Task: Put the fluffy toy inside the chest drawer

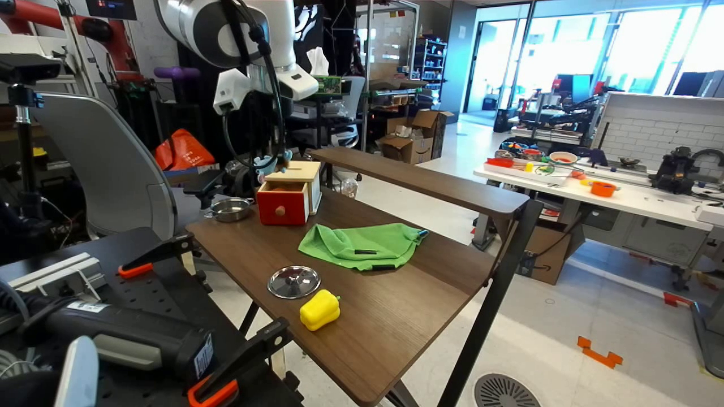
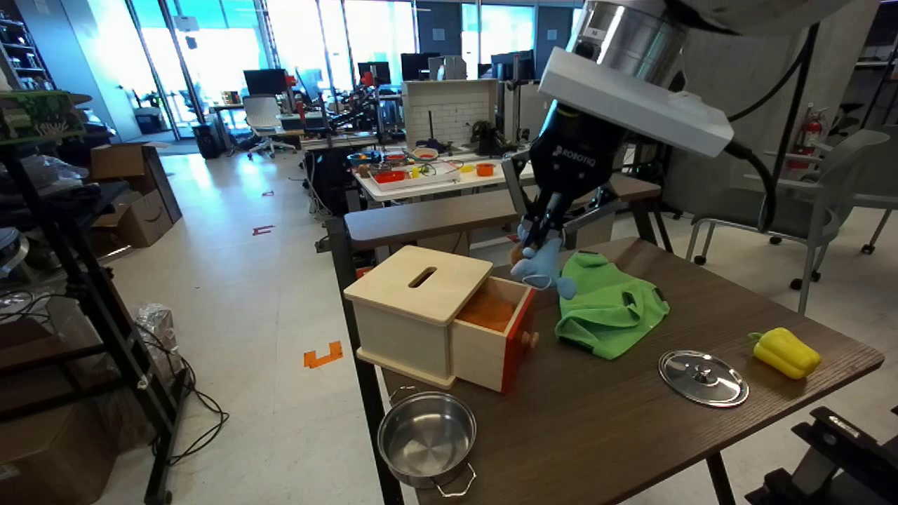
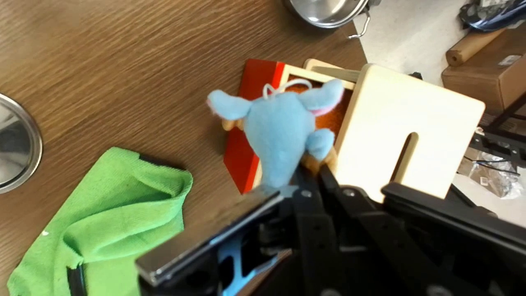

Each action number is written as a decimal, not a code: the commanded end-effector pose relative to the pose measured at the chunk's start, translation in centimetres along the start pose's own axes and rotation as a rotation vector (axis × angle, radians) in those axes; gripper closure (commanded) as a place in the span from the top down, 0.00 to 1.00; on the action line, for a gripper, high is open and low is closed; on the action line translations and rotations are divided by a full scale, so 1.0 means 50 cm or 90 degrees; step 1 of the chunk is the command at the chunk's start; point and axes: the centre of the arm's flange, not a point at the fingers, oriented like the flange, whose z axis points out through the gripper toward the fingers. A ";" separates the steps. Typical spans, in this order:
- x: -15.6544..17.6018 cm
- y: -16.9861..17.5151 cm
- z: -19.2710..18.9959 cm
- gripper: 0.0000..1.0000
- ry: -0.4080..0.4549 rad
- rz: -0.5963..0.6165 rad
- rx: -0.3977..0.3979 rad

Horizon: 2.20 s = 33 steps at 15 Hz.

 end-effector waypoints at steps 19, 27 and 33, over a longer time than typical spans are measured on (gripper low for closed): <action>0.084 -0.021 0.176 0.01 -0.049 0.123 0.038; 0.075 -0.018 0.172 0.73 -0.063 0.118 0.033; 0.071 -0.001 0.165 0.51 -0.071 0.117 0.028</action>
